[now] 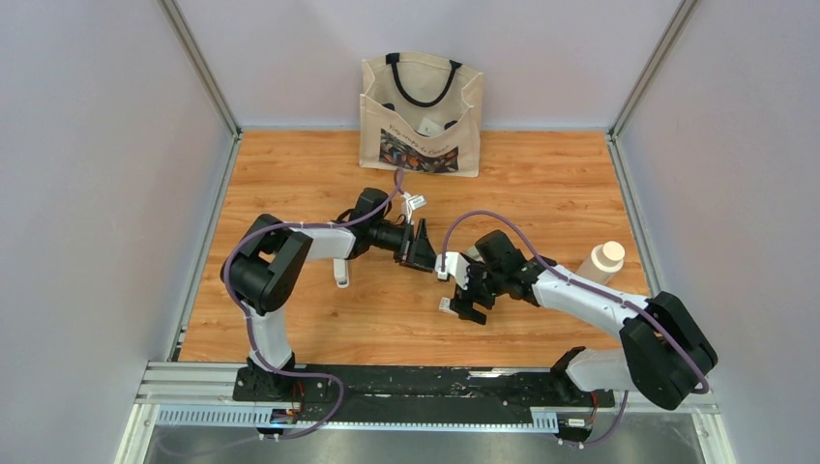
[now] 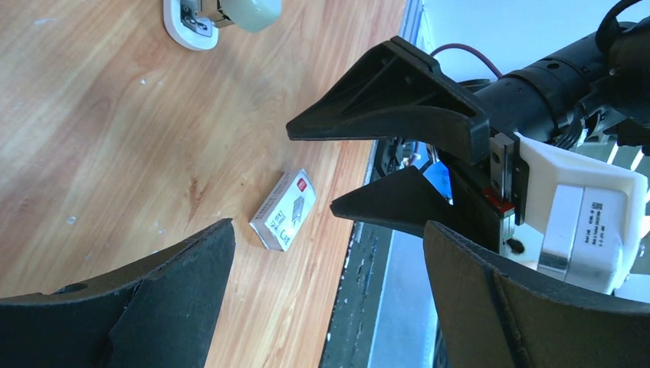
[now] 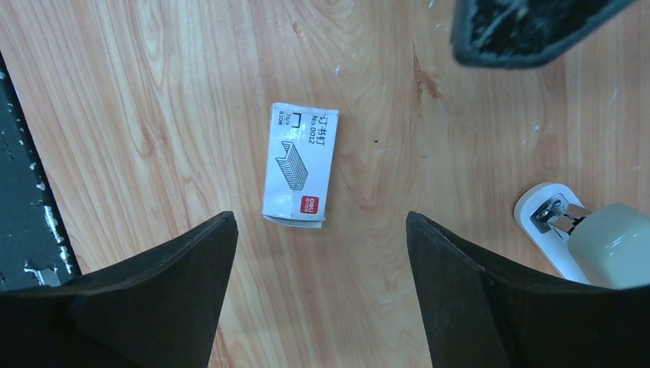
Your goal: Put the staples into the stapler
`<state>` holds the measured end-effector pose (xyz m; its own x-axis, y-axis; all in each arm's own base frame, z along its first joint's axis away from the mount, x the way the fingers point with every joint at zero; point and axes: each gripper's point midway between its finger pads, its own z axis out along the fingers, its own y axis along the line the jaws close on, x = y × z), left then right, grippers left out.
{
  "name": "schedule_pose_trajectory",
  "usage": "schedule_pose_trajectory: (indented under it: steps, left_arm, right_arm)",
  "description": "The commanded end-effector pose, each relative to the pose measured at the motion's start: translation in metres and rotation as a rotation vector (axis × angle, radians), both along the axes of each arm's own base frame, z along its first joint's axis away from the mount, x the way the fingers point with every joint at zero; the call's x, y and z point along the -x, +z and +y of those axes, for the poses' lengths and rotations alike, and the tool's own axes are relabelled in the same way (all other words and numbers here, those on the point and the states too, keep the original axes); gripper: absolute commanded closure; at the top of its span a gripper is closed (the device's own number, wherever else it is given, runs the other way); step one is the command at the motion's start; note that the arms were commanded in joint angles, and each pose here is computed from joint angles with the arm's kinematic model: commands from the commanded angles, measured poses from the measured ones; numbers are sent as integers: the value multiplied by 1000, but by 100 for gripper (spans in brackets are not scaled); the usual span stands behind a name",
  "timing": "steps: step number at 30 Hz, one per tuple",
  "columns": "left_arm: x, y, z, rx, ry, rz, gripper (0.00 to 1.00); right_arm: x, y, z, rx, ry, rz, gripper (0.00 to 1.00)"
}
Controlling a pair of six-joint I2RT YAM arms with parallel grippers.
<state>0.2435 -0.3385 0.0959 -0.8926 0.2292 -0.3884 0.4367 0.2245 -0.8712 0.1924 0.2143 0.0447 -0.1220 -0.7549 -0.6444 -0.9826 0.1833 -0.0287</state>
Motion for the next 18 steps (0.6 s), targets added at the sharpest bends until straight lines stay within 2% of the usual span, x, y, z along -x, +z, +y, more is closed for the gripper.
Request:
schedule_pose_trajectory:
  steps: [1,18]
  left_arm:
    - [10,2,-7,40,-44,27,0]
    - [26,-10,-4,28,-112,91,1]
  right_arm:
    - [-5,4,6,-19,15,-29,16]
    - [-21,2,6,9,-42,-58,16]
